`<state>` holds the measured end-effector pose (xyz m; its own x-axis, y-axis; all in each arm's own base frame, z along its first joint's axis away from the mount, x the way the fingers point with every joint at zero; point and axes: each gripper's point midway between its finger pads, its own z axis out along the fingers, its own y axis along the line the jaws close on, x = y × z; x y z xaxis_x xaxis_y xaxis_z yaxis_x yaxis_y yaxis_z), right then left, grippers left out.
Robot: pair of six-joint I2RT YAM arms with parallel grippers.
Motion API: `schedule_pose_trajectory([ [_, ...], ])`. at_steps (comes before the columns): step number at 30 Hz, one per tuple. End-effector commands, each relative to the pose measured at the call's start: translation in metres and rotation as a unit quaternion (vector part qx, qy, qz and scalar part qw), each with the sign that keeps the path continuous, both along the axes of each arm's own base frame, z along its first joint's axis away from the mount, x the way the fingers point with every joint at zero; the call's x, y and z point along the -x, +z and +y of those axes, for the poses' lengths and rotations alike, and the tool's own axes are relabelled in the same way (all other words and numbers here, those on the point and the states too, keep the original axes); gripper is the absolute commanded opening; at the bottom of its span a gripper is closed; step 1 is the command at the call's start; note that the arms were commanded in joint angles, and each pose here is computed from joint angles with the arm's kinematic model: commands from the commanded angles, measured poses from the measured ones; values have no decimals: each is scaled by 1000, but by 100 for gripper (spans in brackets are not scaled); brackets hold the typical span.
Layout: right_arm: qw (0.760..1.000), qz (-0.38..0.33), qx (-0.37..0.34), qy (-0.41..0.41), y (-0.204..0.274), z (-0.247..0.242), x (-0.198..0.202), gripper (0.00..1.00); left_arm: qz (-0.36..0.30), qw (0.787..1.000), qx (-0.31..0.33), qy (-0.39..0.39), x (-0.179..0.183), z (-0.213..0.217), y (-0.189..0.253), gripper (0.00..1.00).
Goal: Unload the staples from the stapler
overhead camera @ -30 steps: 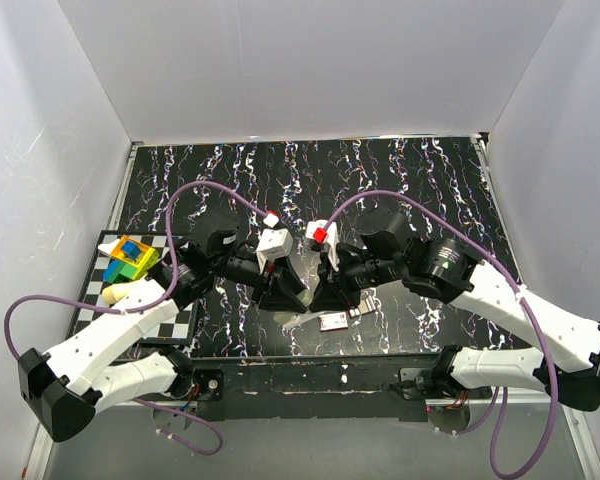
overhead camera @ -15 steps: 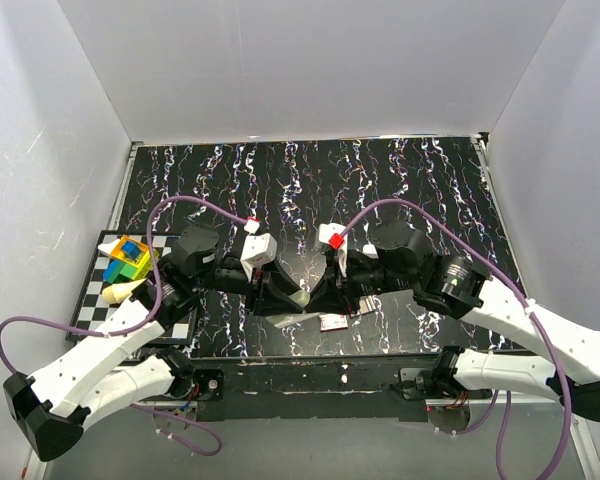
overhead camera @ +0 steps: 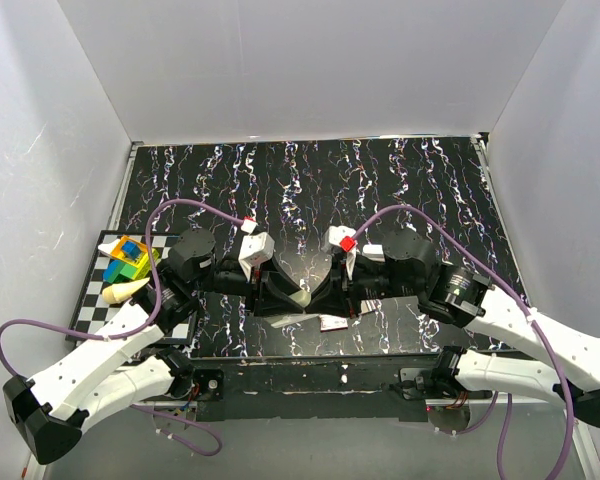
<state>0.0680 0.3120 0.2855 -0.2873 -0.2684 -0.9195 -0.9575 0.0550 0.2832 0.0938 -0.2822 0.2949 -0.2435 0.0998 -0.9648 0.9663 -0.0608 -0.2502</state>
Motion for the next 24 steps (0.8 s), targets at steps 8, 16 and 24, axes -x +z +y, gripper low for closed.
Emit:
schedule_pose_trajectory([
  [8, 992, 80, 94, 19, -62, -25, 28, 1, -78, 992, 78, 57, -16, 8, 56, 0],
  [16, 989, 91, 110, 32, -71, -25, 34, 1, -85, 991, 81, 64, -18, 11, 59, 0],
  [24, 984, 102, 140, 49, -82, -30, 42, 1, -87, 990, 83, 69, -19, 13, 61, 0],
])
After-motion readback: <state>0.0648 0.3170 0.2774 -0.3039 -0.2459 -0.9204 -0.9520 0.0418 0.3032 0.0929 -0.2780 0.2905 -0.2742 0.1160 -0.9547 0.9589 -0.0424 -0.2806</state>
